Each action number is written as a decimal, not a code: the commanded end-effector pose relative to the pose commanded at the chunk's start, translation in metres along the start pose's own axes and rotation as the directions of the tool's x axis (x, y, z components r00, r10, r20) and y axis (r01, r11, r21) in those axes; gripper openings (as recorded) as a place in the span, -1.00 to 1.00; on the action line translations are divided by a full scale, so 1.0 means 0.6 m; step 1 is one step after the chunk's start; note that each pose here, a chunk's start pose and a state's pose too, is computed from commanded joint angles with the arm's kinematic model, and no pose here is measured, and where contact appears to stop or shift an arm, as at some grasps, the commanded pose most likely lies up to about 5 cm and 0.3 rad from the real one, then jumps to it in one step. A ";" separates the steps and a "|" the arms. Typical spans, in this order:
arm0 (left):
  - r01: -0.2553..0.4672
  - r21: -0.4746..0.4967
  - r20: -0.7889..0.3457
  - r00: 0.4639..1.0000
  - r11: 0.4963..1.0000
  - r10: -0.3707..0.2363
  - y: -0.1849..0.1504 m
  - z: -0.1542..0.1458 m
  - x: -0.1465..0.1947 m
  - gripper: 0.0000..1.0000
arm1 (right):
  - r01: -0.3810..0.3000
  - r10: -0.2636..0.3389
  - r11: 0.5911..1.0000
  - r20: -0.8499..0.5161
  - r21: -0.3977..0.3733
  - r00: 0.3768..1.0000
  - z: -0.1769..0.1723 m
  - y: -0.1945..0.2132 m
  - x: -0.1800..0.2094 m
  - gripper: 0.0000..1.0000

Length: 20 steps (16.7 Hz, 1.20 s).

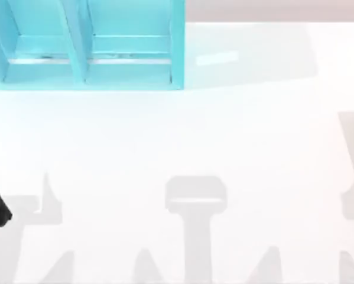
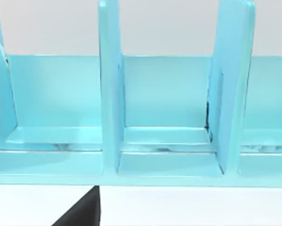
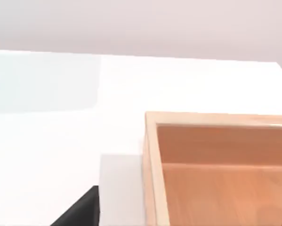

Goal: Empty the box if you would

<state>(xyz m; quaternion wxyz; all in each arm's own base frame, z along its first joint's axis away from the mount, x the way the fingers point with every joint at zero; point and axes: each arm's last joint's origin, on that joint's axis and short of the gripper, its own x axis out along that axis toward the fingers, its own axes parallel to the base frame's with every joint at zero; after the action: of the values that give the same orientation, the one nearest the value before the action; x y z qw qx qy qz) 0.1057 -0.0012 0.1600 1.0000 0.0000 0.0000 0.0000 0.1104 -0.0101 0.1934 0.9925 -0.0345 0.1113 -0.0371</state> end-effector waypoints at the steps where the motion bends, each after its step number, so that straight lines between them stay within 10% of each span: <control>1: 0.000 0.000 0.000 1.000 1.000 0.000 0.000 0.000 0.000 1.00 | 0.016 -0.017 1.000 -0.073 -0.017 0.997 0.016 -0.006 0.003 1.00; 5: 0.000 0.000 0.000 1.000 1.000 0.000 0.000 0.000 0.000 1.00 | 0.041 -0.070 0.996 -0.417 -0.079 0.906 0.079 -0.036 0.040 1.00; 11: 0.000 0.000 0.000 1.000 1.000 0.000 0.000 0.000 0.000 1.00 | -0.023 -0.033 0.998 -0.835 -0.055 0.550 0.128 -0.112 0.151 1.00; 16: 0.000 0.000 0.000 1.000 1.000 0.000 0.000 0.000 0.000 1.00 | -0.067 0.058 0.997 -0.957 0.040 0.286 0.124 -0.172 0.220 1.00; 20: 0.000 0.000 0.000 1.000 1.000 0.000 0.000 0.000 0.000 1.00 | -0.076 0.087 0.994 -0.972 0.072 0.219 0.122 -0.190 0.236 1.00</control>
<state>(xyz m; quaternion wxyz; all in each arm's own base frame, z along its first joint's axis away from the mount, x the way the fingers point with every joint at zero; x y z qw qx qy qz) 0.1057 -0.0012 0.1600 1.0000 0.0000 0.0000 0.0000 0.2568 -0.1309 0.2423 0.7076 0.0067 0.7066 0.0009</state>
